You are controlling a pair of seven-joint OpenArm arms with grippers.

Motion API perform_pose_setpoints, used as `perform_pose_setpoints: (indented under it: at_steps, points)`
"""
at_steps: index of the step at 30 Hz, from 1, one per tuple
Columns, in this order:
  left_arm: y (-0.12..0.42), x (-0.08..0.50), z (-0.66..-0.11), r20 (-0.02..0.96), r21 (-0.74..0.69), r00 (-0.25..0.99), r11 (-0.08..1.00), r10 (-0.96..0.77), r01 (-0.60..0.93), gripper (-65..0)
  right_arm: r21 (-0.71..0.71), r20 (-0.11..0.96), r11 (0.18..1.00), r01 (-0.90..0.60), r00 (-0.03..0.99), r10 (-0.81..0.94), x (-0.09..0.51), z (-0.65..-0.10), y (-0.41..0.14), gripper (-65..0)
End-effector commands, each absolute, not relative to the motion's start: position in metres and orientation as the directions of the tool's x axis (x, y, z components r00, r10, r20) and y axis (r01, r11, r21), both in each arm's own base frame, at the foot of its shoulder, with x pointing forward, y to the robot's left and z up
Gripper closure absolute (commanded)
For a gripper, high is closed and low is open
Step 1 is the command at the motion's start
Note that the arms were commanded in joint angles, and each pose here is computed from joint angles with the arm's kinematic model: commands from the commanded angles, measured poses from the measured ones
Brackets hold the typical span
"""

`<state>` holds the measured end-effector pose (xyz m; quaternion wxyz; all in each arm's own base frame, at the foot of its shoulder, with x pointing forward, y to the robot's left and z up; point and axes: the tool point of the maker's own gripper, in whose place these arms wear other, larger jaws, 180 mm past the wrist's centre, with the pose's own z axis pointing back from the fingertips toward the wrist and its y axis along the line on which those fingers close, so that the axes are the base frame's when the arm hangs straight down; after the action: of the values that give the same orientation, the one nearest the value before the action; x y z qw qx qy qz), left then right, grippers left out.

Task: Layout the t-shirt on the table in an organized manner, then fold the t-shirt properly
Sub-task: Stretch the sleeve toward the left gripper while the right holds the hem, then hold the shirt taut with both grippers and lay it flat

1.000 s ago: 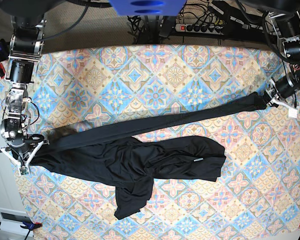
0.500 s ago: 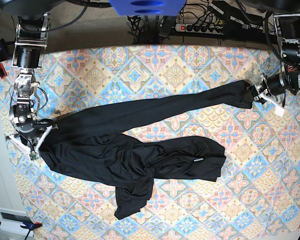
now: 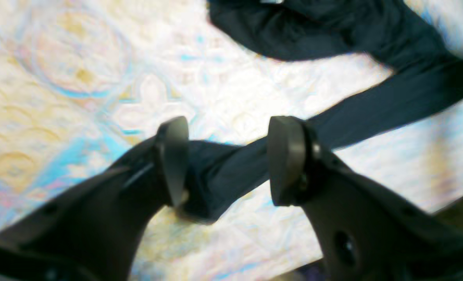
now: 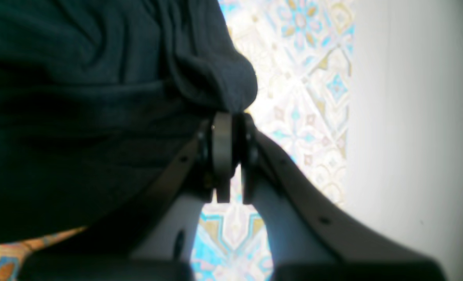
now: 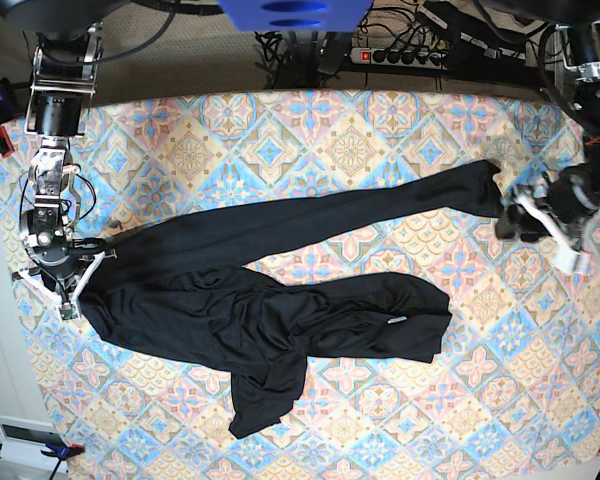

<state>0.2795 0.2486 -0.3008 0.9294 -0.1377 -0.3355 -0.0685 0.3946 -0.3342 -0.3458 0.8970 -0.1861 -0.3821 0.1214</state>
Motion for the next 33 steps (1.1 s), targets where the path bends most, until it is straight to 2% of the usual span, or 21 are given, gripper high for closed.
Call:
perform_pose_setpoints:
  at_steps: [1, 6, 10, 16, 20, 27, 33]
  points:
    - [0.240, 0.281, -0.294, 0.655, -0.138, 0.744, 0.949, -0.128, 0.284, -27.5, -0.450, 0.675, 0.892, -0.046, 0.636, 0.374, 0.406, -0.322, -0.342, -0.1]
    - [0.228, 0.260, -0.332, 0.498, 0.095, 0.744, 0.881, -0.445, 0.464, -24.3, -0.436, 0.681, 0.899, -0.050, 0.634, 0.365, 0.407, -0.326, -0.335, -0.1]
    - [0.225, 0.255, -0.348, 0.457, 0.190, 0.701, 0.829, -0.548, 0.525, -23.4, -0.428, 0.685, 0.902, -0.052, 0.633, 0.361, 0.408, -0.327, -0.331, -0.1]
    - [0.221, 0.234, -0.375, 0.341, 0.277, 0.659, 0.742, -0.670, 0.611, -23.5, -0.426, 0.686, 0.903, -0.052, 0.632, 0.360, 0.408, -0.328, -0.330, -0.1]
    - [0.232, 0.228, -0.392, 0.266, 0.328, 0.647, 0.698, -0.715, 0.637, -23.5, -0.426, 0.686, 0.903, -0.052, 0.632, 0.360, 0.408, -0.328, -0.330, -0.1]
    - [0.250, 0.230, -0.405, 0.243, 0.358, 0.657, 0.696, -0.713, 0.623, -23.5, -0.426, 0.686, 0.903, -0.052, 0.632, 0.360, 0.408, -0.328, -0.330, -0.1]
    - [0.248, 0.227, -0.421, 0.249, 0.327, 0.687, 0.727, -0.682, 0.603, -23.0, -0.426, 0.686, 0.903, -0.052, 0.632, 0.360, 0.408, -0.328, -0.330, -0.1]
